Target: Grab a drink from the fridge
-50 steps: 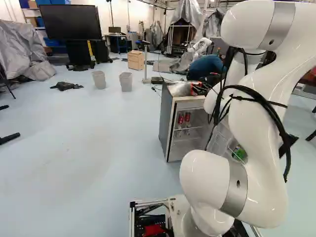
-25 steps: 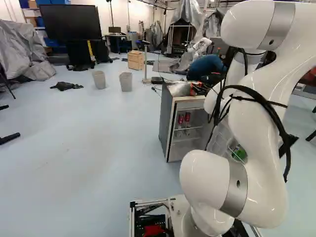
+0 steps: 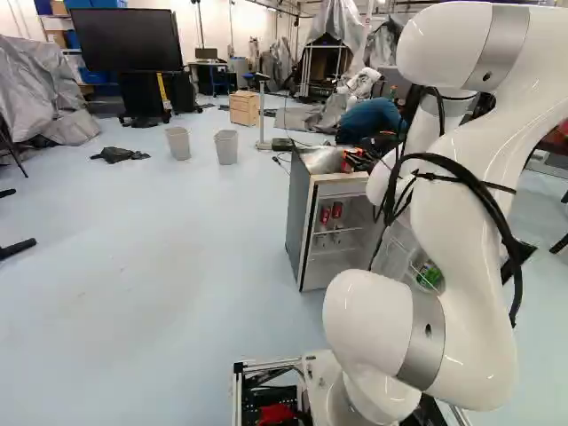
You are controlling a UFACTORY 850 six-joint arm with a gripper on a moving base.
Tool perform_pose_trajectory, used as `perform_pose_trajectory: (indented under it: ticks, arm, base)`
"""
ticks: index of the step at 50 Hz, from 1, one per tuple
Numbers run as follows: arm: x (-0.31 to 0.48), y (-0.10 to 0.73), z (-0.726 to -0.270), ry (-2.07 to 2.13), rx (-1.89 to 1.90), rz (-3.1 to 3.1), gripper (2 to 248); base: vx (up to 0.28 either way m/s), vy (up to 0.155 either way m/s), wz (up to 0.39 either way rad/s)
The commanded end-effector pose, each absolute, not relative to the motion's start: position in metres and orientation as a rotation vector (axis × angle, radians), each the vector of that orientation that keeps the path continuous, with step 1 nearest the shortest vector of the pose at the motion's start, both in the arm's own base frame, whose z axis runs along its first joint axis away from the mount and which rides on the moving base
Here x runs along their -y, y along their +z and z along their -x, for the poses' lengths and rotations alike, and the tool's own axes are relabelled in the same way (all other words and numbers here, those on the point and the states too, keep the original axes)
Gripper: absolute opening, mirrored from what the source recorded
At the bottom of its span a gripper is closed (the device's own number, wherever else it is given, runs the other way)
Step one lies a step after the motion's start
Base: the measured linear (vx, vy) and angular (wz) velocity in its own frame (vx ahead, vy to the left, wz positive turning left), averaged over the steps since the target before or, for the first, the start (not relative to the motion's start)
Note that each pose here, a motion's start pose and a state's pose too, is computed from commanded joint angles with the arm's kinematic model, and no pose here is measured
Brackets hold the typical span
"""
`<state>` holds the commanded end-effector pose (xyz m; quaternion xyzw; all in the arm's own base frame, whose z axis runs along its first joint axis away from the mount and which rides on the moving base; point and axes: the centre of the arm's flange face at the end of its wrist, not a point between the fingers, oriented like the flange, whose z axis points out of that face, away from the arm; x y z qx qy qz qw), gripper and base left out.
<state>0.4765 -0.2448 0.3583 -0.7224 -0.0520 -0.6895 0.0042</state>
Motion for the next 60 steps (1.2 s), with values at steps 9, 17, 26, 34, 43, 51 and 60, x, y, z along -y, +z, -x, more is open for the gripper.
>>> perform_pose_trajectory:
  ticks: [9,17,26,34,43,51,60]
  arm:
    - [0.245,0.358,-0.477,-2.16,0.163,2.263,143]
    - [0.244,0.359,-0.473,-2.159,0.159,2.266,212]
    - [0.242,0.361,-0.457,-2.152,0.138,2.279,245]
    - [0.239,0.364,-0.441,-2.151,0.118,2.291,247]
    - [0.242,0.374,-0.423,-2.174,0.095,2.3,247]
    - [0.25,0.382,-0.411,-2.194,0.062,2.325,247]
    - [0.266,0.386,-0.402,-2.166,-0.024,2.424,247]
  base:
    - [0.0,0.0,0.0]
    - [0.0,0.0,0.0]
    - [0.0,0.0,0.0]
    - [0.0,0.0,0.0]
    - [0.0,0.0,0.0]
    - [0.0,0.0,0.0]
    - [0.0,0.0,0.0]
